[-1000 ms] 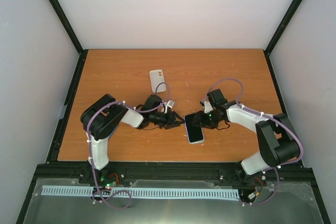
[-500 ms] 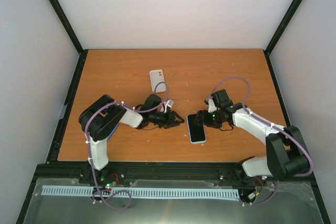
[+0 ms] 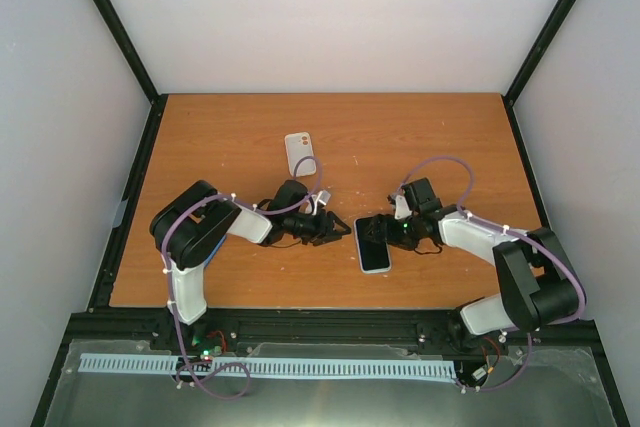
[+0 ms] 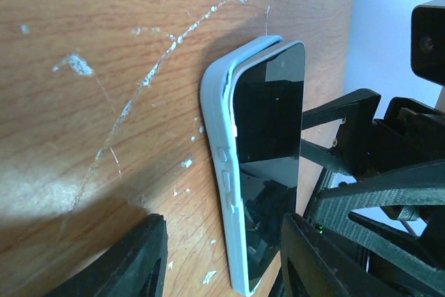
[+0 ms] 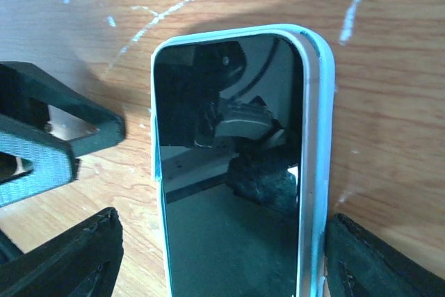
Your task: Put the phone into the phone case
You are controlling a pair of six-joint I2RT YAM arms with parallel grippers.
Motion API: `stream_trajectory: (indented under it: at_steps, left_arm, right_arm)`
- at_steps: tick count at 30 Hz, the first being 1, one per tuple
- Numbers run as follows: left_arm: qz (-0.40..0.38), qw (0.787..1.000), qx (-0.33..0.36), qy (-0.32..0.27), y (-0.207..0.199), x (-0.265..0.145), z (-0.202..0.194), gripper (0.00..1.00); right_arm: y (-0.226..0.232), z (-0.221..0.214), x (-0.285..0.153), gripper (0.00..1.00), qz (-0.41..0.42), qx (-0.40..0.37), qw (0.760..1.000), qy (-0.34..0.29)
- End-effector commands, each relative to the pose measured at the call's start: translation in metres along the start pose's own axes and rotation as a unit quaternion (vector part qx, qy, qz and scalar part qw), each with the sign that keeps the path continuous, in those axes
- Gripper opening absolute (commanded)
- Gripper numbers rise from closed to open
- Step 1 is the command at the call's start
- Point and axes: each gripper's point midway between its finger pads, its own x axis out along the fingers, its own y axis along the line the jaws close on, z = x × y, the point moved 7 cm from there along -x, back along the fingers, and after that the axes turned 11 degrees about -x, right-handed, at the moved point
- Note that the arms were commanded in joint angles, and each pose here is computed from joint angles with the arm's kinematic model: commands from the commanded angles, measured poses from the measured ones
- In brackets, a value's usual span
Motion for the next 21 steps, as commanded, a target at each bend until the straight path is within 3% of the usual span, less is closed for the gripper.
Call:
stream_trajectory:
  at_steps: [1,12,21]
  left_arm:
    - [-0.004,1.0,0.0,-0.002,-0.006,0.004,0.001,0.44]
    - [-0.011,1.0,-0.002,0.017,-0.003,0.015,-0.01,0.39]
    - [-0.007,1.0,-0.004,0.016,0.001,0.012,-0.016,0.38]
  right_arm:
    - [-0.001,-0.014,0.013,0.78,0.051,0.024,0.998,0.008]
    - [0.025,-0.001,0.01,0.77,0.19,0.056,0.98,-0.033]
    - [0.037,0.003,-0.001,0.76,0.247,0.062,0.965,-0.067]
